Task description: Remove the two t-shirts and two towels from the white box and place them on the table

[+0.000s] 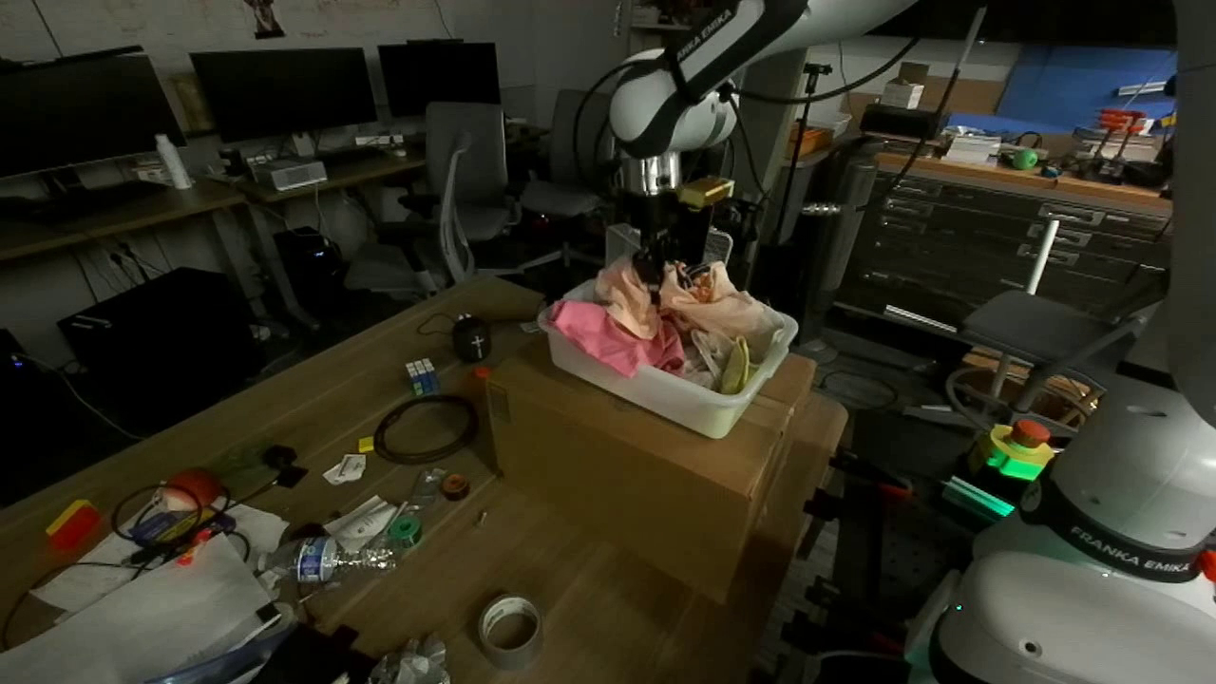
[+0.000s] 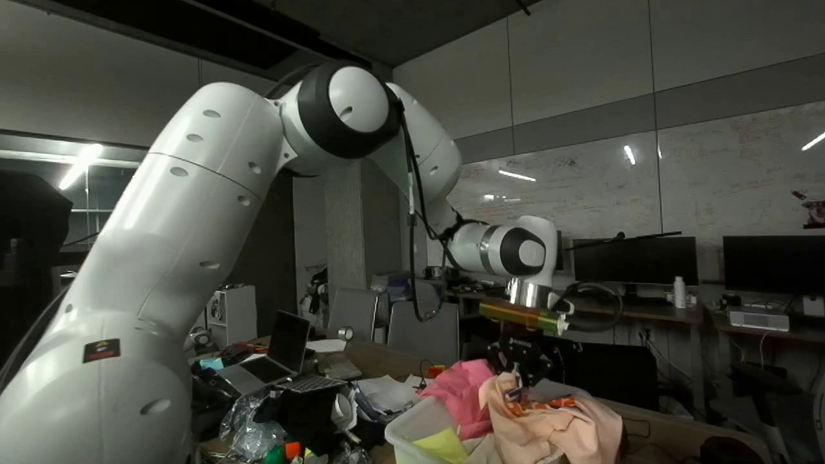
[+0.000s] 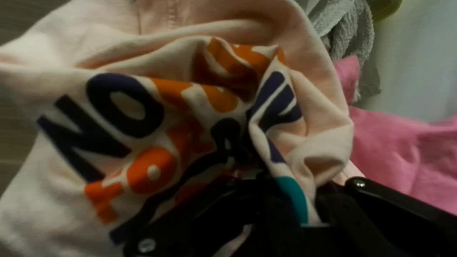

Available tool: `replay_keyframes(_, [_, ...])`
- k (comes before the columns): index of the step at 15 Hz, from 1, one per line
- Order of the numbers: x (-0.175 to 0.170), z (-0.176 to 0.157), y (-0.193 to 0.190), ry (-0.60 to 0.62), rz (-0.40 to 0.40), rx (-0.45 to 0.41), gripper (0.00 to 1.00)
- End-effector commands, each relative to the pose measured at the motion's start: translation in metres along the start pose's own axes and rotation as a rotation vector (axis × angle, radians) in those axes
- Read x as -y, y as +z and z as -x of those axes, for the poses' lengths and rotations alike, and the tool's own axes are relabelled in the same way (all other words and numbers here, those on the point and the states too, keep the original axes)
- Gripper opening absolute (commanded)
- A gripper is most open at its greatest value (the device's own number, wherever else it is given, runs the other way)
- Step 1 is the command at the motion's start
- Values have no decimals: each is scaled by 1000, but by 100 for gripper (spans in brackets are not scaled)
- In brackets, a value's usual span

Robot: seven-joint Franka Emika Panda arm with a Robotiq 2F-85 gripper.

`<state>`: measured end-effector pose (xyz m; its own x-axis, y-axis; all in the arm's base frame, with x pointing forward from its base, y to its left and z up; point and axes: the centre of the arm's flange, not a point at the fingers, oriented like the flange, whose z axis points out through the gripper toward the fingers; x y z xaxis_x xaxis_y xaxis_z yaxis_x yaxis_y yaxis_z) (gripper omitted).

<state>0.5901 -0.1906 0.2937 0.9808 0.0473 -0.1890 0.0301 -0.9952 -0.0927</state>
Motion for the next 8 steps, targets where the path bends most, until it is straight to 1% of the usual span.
replay_keyframes(1, [24, 32, -90, 28, 121, -155, 5])
replay_keyframes(3, [38, 46, -138, 48, 179, -242, 5])
replay_keyframes(5, [60, 60, -184, 91, 215, -333, 5])
replay_keyframes(8, [98, 85, -249, 176, 226, -464, 5])
